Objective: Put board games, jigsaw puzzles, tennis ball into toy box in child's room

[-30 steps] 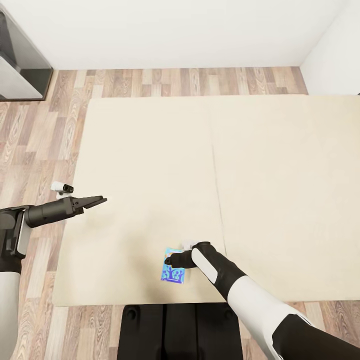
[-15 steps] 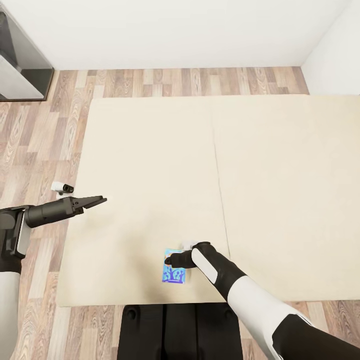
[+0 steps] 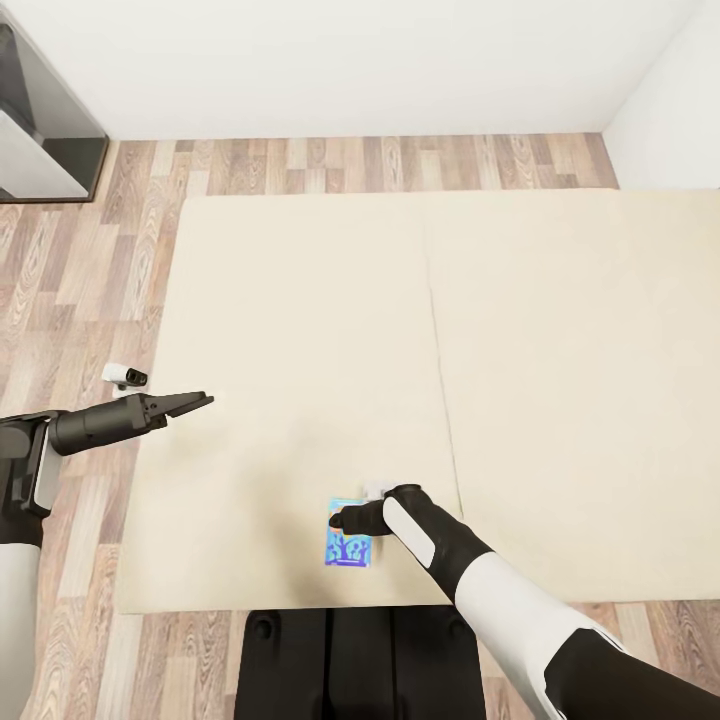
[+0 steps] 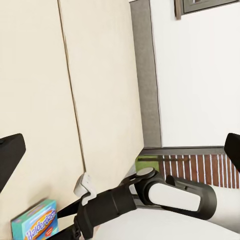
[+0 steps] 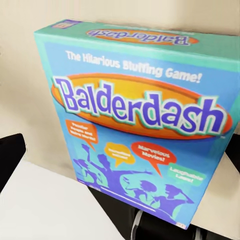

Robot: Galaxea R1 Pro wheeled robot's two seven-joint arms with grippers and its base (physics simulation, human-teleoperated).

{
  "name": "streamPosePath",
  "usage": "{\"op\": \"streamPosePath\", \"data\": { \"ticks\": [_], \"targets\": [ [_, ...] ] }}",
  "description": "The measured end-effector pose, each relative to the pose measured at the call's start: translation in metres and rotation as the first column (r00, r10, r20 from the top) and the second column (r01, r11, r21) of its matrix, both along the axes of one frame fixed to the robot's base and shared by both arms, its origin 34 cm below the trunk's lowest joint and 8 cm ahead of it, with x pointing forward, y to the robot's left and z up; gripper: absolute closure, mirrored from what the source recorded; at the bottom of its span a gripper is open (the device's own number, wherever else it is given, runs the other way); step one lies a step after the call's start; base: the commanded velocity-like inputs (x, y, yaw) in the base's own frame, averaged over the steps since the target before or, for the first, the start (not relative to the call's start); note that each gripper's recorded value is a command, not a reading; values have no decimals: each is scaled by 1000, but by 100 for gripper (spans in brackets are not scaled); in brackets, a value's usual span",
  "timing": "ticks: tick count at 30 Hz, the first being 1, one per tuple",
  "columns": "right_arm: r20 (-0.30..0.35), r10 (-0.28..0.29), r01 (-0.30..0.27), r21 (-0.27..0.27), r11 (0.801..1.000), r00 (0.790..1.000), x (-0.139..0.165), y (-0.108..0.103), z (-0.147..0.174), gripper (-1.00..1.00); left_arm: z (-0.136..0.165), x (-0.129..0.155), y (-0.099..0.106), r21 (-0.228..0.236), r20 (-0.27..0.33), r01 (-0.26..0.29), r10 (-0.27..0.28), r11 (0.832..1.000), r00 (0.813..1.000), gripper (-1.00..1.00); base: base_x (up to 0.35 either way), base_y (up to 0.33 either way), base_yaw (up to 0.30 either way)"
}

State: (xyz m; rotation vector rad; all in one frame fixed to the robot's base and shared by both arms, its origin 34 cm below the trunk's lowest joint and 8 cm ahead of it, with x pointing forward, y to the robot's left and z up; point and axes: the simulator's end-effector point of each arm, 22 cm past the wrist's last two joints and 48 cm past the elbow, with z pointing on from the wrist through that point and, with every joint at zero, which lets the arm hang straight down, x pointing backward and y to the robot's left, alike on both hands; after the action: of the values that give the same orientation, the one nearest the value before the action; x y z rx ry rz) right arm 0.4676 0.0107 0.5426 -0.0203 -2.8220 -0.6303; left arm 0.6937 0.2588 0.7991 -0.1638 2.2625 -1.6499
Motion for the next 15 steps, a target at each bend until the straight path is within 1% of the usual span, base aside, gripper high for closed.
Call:
{"op": "streamPosePath", "data": {
  "ticks": [8, 15],
  "targets": [
    [-1, 0, 0, 0, 1000, 1000, 0, 0, 0, -100, 0, 0, 0, -1, 0, 0, 0, 1000, 1000, -100, 0, 24, 0],
    [-2, -1, 1, -1, 1000, 1000, -1, -1, 0, -100, 0, 0, 0, -1, 0, 0, 0, 1000, 1000, -100, 0, 68, 0]
  ]
}}
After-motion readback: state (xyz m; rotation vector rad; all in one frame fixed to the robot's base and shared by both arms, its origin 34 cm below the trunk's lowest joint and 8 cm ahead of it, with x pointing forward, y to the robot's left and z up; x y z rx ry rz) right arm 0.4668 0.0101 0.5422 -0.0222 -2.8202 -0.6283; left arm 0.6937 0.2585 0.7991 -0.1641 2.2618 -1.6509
